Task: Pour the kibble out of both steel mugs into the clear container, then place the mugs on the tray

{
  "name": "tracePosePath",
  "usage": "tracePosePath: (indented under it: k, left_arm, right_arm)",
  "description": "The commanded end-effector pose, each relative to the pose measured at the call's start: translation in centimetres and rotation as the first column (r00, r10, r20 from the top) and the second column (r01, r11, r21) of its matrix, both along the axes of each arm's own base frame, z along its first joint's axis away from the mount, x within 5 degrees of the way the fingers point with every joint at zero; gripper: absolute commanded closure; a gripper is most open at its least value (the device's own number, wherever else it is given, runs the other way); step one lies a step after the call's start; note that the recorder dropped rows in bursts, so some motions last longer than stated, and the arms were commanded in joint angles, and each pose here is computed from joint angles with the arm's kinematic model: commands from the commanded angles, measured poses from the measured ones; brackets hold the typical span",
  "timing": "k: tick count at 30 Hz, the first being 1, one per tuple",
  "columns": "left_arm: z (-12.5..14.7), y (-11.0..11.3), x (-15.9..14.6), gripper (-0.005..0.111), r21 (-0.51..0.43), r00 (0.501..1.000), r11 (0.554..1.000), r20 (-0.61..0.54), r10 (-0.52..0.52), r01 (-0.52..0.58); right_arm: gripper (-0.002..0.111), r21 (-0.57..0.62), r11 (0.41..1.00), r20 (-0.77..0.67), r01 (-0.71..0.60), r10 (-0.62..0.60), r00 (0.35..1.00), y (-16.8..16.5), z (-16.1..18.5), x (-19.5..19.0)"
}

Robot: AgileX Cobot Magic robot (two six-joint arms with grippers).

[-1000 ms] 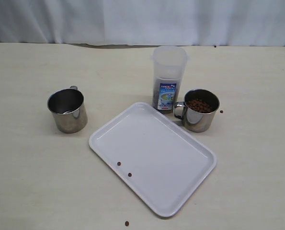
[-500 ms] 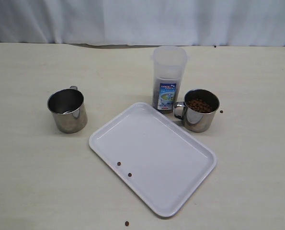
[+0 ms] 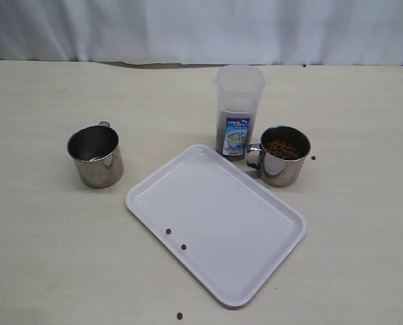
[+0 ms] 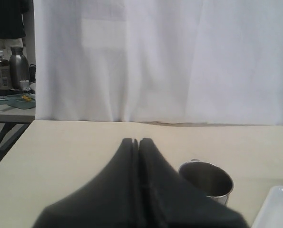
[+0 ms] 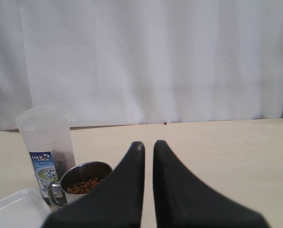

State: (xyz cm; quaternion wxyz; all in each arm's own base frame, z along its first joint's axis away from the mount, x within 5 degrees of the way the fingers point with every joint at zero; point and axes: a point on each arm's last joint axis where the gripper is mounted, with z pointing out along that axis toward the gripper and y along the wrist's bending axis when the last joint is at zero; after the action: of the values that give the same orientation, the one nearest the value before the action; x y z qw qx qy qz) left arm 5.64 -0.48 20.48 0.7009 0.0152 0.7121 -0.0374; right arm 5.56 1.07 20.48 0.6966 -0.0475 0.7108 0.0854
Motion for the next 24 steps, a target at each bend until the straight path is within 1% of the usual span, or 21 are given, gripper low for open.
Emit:
tracePosePath:
  k: [1,11,13,17,18,19,21,23,24]
  left_arm:
    - [-0.04,-0.03,-0.01,0.107,0.001,1.000,1.000,0.005,-0.006,0.006]
    - [-0.04,-0.03,-0.01,0.107,0.001,1.000,1.000,0.005,-0.006,0.006]
    - [-0.06,-0.01,-0.01,0.107,0.023,1.000,1.000,0.004,-0.005,0.004]
    - [-0.06,-0.01,-0.01,0.107,0.023,1.000,1.000,0.004,-0.005,0.004]
    - [-0.06,-0.01,-0.01,0.107,0.023,1.000,1.000,0.004,-0.005,0.004]
    - [-0.06,-0.01,-0.01,0.107,0.023,1.000,1.000,0.004,-0.005,0.004]
    - [-0.06,-0.01,-0.01,0.107,0.023,1.000,1.000,0.004,-0.005,0.004]
    - [-0.06,-0.01,-0.01,0.107,0.023,1.000,1.000,0.004,-0.005,0.004]
    - [-0.06,-0.01,-0.01,0.107,0.023,1.000,1.000,0.004,-0.005,0.004]
  right_arm:
    - [0.103,-0.007,1.000,0.002,-0.004,0.004,1.000,0.02,-0.08,-0.01]
    - [0.103,-0.007,1.000,0.002,-0.004,0.004,1.000,0.02,-0.08,-0.01]
    - [0.103,-0.007,1.000,0.002,-0.004,0.004,1.000,0.02,-0.08,-0.01]
    - [0.103,-0.007,1.000,0.002,-0.004,0.004,1.000,0.02,-0.08,-0.01]
    - [0.103,0.001,1.000,0.000,-0.004,0.004,1.000,0.02,-0.08,-0.02]
    - [0.103,0.060,0.998,-0.007,-0.008,0.008,1.000,0.07,-0.05,-0.02]
    - [0.103,0.065,0.998,0.024,-0.007,0.006,1.000,0.04,0.24,-0.02]
    - [0.103,0.126,0.992,0.030,-0.009,0.005,1.000,0.04,0.40,-0.02]
    - [0.103,0.131,0.991,0.040,-0.009,0.004,0.999,0.03,0.49,-0.03]
